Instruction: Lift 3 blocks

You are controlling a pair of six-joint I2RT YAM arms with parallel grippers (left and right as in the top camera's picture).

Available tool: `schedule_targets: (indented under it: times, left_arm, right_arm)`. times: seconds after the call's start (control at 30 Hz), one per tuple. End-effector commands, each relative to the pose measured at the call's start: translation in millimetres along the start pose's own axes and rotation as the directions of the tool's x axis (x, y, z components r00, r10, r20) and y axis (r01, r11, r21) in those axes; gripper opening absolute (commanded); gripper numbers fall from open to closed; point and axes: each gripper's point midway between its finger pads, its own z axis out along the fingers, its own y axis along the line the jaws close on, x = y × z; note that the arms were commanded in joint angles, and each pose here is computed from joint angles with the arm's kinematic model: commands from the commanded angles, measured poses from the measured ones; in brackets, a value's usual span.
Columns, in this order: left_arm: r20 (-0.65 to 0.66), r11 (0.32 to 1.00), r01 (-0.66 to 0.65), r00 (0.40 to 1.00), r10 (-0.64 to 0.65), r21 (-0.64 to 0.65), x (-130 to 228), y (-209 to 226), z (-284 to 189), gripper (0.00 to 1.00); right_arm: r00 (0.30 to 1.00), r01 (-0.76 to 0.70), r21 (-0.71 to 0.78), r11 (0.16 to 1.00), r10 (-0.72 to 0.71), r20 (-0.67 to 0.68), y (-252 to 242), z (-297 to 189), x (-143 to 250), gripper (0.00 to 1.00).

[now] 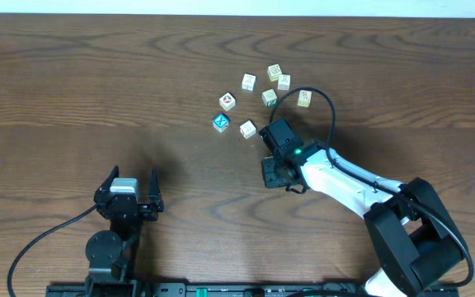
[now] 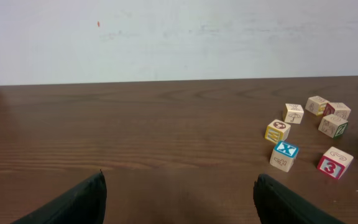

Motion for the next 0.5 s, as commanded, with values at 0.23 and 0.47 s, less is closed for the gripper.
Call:
schedule_targets:
  times: [0.23, 0.47]
  left_arm:
    - [-0.050, 1.000, 0.012, 0.999, -0.013, -0.015, 15.0, 2.7, 0.2, 0.76]
    - [-0.050, 1.000, 0.012, 0.999, -0.013, -0.015, 15.0, 2.7, 0.2, 0.76]
  right_arm:
    - [0.994, 0.040, 0.048, 0.998, -0.035, -0.105, -4.8, 13.2, 32.9, 0.54]
    - [0.994, 0.039, 0.051, 0.998, -0.034, -0.103, -5.3, 13.2, 32.4, 0.32]
